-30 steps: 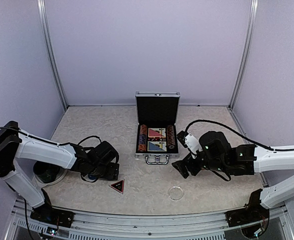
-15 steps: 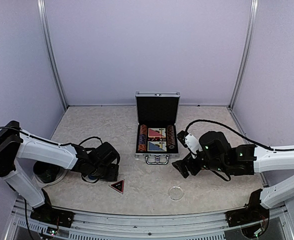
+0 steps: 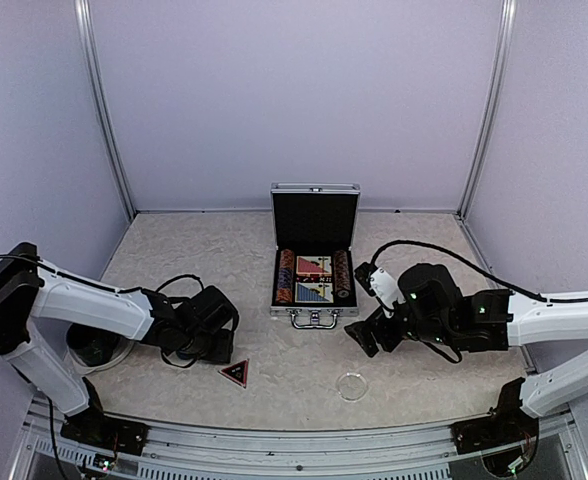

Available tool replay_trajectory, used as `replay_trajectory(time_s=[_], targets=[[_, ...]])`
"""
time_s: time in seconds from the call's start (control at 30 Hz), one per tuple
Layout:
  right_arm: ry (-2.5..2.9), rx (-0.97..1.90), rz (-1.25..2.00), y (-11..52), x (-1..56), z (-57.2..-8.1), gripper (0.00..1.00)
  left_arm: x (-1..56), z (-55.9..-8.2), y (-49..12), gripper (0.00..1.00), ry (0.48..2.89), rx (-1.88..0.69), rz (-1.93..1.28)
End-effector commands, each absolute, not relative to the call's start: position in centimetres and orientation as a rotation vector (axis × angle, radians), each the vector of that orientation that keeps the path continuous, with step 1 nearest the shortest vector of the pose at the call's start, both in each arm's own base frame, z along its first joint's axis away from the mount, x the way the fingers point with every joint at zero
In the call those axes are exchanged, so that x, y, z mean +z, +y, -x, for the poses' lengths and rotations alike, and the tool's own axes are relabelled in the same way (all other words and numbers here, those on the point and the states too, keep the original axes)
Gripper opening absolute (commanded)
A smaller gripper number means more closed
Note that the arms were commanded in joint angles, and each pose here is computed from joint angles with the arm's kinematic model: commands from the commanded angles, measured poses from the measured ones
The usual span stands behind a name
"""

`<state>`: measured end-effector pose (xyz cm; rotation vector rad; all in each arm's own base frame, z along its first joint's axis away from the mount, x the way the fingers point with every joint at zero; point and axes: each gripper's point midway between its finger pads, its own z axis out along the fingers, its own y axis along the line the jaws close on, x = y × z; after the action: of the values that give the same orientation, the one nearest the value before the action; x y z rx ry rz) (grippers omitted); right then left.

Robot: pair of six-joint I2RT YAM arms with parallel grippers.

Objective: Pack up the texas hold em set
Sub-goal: Pick up the pile of poker chips from the pile of poker chips.

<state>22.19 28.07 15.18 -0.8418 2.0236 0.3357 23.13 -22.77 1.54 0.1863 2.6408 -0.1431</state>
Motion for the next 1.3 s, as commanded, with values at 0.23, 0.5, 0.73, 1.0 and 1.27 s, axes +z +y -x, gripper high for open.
replay_trajectory(time_s=[0.23, 0.5, 0.73, 1.0, 1.27], targets=[[2.02, 0.339, 0.806, 27.7, 15.7, -22.5, 0.99, -0.3, -20.2, -21.8, 0.48, 2.747, -0.139, -0.223], [2.017, 0.336, 0.817, 27.9, 16.0, -22.6, 0.99, -1.1, -19.3, -21.7, 0.31, 2.777, -0.164, -0.237], [2.013, 0.338, 0.82, 28.1, 16.2, -22.7, 0.99, -0.3, -19.6, -22.0, 0.0, 2.75, -0.183, -0.247], [2.024, 0.344, 0.821, 28.2, 15.8, -22.6, 0.99, 2.3, -22.1, -22.5, 0.0, 2.647, -0.149, -0.252], [2.025, 0.348, 0.806, 28.0, 16.0, -22.6, 0.99, 5.8, -24.7, -23.4, 0.0, 2.545, -0.168, -0.248]])
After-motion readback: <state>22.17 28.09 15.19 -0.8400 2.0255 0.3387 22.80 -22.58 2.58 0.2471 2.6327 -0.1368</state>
